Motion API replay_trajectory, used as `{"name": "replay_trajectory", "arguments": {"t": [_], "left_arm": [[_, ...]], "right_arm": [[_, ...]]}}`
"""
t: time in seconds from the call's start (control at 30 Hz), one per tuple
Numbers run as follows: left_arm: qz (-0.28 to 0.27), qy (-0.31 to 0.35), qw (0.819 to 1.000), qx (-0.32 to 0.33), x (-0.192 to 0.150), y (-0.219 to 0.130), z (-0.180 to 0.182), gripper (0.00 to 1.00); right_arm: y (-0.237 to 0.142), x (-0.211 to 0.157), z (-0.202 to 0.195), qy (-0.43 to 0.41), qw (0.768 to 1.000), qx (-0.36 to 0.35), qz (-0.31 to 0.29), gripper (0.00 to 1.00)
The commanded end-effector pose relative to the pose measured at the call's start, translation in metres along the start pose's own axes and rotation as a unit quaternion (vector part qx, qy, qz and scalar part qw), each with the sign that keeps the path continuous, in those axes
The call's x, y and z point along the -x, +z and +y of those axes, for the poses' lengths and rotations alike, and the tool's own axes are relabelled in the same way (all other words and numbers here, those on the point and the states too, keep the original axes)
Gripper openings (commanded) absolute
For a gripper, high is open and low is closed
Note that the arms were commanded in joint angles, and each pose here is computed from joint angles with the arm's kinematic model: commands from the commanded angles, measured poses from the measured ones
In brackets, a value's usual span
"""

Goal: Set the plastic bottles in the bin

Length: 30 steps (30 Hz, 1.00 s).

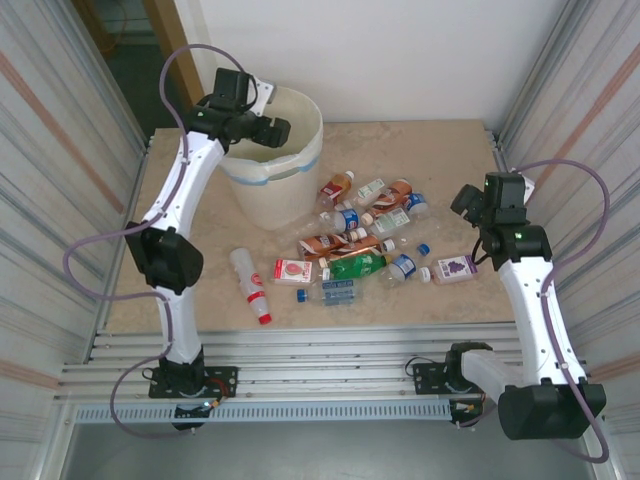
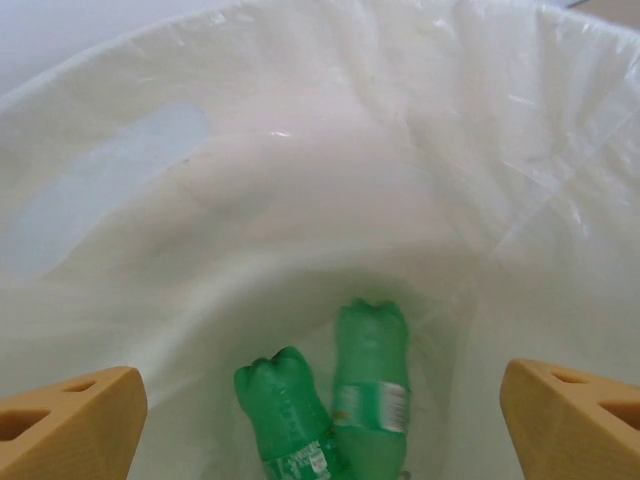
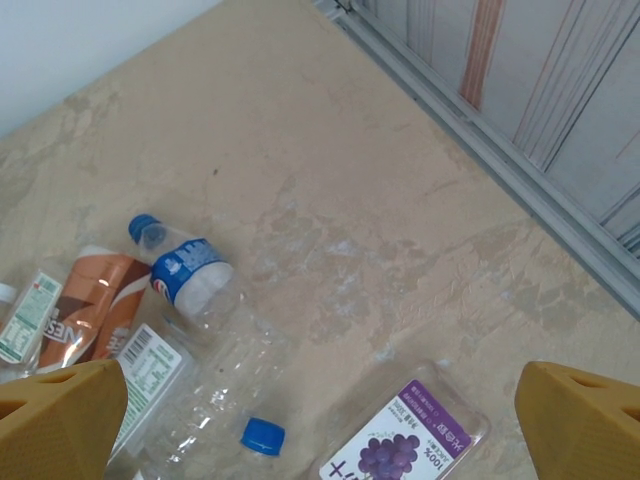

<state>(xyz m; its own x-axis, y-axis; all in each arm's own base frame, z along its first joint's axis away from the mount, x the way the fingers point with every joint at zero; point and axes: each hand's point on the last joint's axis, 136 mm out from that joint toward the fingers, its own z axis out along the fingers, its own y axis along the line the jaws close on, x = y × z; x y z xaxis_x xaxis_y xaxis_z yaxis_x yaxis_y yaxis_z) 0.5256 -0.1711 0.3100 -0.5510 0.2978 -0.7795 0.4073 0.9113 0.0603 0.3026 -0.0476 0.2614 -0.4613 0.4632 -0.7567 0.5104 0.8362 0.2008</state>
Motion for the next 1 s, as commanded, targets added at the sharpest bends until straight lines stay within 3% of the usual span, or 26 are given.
{"name": "replay_trajectory", "arguments": {"t": [0.0, 0.33, 0.5, 0.7, 0.83, 0.97], "left_arm": [[-0.080, -0.015, 0.997, -0.001, 0.044, -0.057, -0.005, 0.95], [-0.206, -0.040, 0.978, 0.017, 0.080, -0.157, -0.023, 0.99], [-0.239, -0.047, 0.970, -0.002, 0.066, -0.192, -0.045, 0.99], [-0.243, -0.101, 0.963, -0.051, 0.012, -0.209, -0.074, 0.99], [-0.232, -0.117, 0.965, -0.022, -0.034, -0.211, -0.088, 0.99], [-0.187, -0.155, 0.970, 0.011, -0.094, -0.193, -0.098, 0.99]], "right_arm": [[-0.003, -0.001, -0.006, 0.013, 1.000, -0.003, -0.007, 0.98], [-0.015, 0.003, -0.011, 0.017, 0.999, 0.004, -0.034, 0.98], [-0.015, 0.003, -0.015, 0.018, 0.999, -0.003, -0.039, 0.98], [-0.010, -0.002, -0.018, 0.015, 0.999, -0.010, -0.031, 0.98], [-0.009, -0.003, -0.018, 0.013, 0.999, -0.014, -0.028, 0.98], [-0.008, -0.006, -0.018, 0.016, 0.999, -0.011, -0.025, 0.98]]}}
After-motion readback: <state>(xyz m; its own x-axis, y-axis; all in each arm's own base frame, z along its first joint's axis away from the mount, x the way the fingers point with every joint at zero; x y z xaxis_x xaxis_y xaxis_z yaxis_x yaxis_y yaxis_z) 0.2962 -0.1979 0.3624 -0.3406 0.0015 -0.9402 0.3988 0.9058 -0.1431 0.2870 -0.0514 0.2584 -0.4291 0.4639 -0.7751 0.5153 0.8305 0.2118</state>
